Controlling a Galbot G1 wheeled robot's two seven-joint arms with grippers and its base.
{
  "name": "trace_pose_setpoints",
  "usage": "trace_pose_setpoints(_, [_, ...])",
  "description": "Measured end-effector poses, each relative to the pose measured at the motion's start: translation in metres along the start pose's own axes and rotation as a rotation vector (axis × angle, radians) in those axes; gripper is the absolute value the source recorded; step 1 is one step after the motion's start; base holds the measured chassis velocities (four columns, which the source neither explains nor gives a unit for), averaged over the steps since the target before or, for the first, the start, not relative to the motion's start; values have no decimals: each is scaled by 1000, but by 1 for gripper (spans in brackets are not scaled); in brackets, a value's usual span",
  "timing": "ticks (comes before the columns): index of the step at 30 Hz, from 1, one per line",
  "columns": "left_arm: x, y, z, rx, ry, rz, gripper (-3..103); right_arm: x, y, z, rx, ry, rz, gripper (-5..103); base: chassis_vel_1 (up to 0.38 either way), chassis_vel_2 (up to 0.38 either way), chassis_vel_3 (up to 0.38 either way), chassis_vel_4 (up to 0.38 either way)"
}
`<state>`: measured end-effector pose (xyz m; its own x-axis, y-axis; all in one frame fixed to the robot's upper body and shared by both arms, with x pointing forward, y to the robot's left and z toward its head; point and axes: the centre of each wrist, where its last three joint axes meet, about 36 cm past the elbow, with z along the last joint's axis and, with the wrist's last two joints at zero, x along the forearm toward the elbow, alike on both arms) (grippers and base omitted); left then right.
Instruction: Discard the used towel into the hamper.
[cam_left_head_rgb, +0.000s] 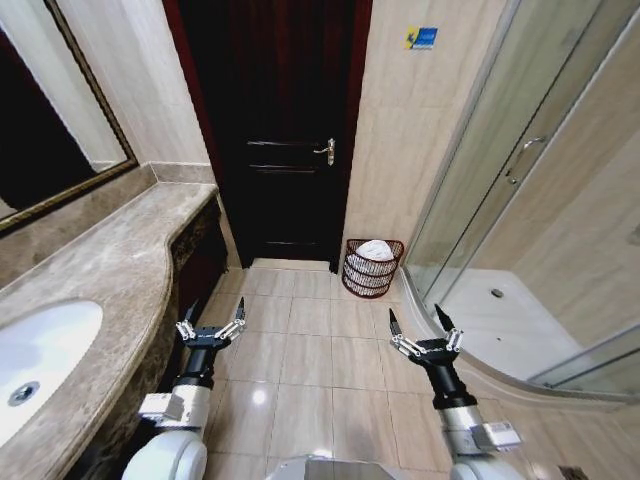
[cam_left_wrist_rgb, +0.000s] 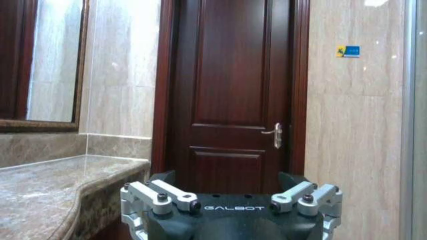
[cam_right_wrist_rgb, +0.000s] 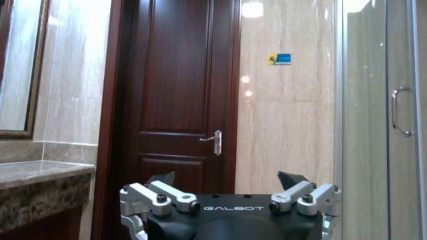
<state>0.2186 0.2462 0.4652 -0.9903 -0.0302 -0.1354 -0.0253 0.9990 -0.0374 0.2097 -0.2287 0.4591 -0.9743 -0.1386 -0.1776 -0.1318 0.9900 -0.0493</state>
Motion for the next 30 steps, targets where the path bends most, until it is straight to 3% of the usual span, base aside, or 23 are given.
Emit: trace_pose_setpoints(30, [0, 0, 0, 0, 0, 0, 100, 0, 0, 0, 0, 0, 0, 100, 0, 0, 0, 0])
